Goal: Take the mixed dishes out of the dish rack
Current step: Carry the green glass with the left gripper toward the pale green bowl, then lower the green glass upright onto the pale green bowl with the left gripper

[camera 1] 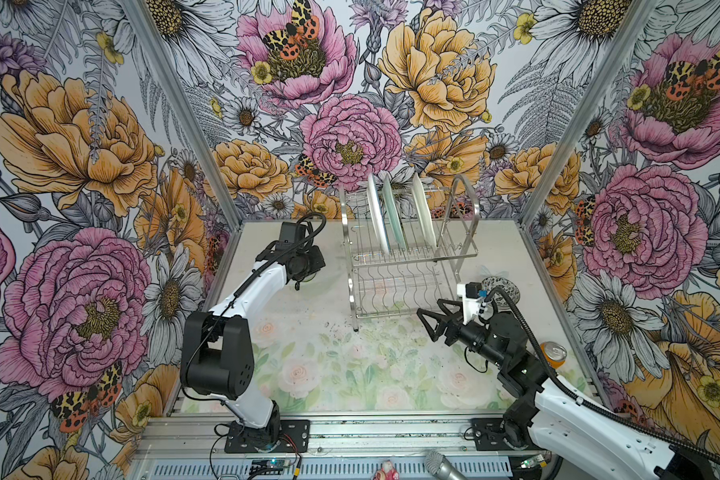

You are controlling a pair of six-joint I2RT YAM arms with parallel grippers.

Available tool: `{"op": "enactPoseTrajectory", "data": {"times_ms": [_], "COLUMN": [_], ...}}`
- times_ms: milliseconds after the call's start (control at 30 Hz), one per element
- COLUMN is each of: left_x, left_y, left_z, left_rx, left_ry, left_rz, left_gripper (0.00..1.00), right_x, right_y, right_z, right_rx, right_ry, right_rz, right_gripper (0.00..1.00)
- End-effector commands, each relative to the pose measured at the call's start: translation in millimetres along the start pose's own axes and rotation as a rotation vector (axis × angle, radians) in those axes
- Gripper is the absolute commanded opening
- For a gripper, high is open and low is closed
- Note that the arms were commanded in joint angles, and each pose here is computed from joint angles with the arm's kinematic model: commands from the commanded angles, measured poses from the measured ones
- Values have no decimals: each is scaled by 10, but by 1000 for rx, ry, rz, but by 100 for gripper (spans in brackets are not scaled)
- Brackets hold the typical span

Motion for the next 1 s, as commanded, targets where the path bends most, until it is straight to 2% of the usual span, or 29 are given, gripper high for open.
{"op": "enactPoseTrajectory", "data": {"times_ms": [0,333,500,667,733,800,933,967], "left_x": [-77,-127,-128,-145,-163,-201,-260,-268], "left_y": [-64,-438,-541,-611,-619,-614,-602,-596], "left_z": [-9,2,-19,-39,-61,-79,-121,-136], "left_rx": [-24,-112,-132,-141,-141,-142,-142,-139], "left_ry": [-49,-94,-111,-126,-135,-143,-161,-163], "left_rz": [67,206,231,247,244,234,216,213], "left_gripper": [0,0,0,5,24,32,56,73], "right_x": [8,47,87,134,152,177,230,239], "right_y": [32,39,68,70,60,41,8,9], "right_z": [-29,-55,-60,-59,-55,-39,-35,-38], "right_rx": [18,28,30,22,13,-7,-21,-21], "right_ry": [29,26,15,-1,-5,-9,-18,-23], "right_rz": [-9,6,15,35,46,65,96,99], "right_gripper": [99,99,99,99,99,99,99,99]}}
Point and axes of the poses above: each gripper's point midway between its finger pads, its own y axis back along the fingers, its own z axis along the line the jaws close on, x = y × z, the point moved 6 cm from there along y, back along the fingers, and after that the axes turned 9 degrees about y, right-handed, at the moved point
